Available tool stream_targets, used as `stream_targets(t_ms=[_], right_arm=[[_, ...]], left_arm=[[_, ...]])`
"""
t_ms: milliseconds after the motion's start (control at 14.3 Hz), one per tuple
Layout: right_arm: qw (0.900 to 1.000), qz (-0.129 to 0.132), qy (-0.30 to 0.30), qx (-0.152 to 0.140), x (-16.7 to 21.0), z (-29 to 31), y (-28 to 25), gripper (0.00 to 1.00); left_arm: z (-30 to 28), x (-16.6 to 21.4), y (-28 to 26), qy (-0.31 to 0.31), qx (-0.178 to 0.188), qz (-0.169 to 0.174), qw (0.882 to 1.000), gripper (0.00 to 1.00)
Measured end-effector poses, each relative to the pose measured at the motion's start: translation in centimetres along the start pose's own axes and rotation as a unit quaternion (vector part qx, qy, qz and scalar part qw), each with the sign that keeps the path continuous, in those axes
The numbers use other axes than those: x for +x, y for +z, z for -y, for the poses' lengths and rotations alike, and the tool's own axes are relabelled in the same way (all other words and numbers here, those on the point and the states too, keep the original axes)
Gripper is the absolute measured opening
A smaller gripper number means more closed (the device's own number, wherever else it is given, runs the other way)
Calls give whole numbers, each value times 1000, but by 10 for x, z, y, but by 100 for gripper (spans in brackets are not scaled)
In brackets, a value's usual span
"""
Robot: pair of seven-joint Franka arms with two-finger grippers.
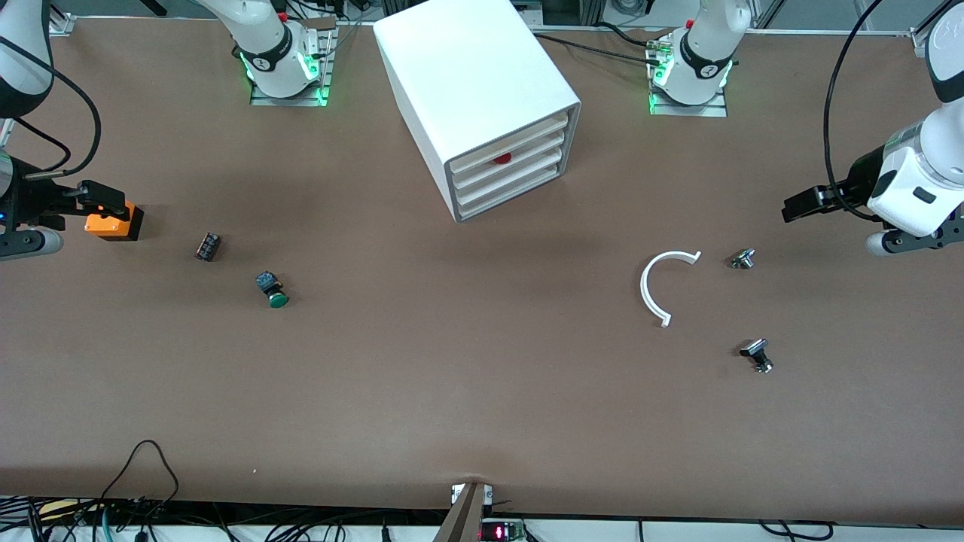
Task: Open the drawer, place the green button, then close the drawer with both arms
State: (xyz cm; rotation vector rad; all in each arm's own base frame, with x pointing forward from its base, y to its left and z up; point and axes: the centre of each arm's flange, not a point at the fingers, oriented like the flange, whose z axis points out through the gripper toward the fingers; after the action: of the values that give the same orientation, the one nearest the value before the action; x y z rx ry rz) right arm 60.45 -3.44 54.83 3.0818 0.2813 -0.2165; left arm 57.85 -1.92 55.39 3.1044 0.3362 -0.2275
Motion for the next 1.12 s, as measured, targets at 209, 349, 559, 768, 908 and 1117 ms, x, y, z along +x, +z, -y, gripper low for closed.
stream_targets(t_ms=[209,349,559,768,908,1117], right_arm=[[1000,1,0,0,0,0,1,100],[1000,1,0,0,0,0,1,100],[1000,1,0,0,0,0,1,100],[1000,1,0,0,0,0,1,100],[1000,1,0,0,0,0,1,100],[1000,1,-1,0,1,0,1,100]], left_arm=[[0,1,3,0,0,4,1000,100],[-2,0,7,2,0,15,1000,100],[-14,-6,15,7,-31,50,998,100],[-27,-3,35,12,-55,86,995,100],[-43,-1,60,14,-95,123,988,100],[-73,1,101,21,-124,141,982,100]])
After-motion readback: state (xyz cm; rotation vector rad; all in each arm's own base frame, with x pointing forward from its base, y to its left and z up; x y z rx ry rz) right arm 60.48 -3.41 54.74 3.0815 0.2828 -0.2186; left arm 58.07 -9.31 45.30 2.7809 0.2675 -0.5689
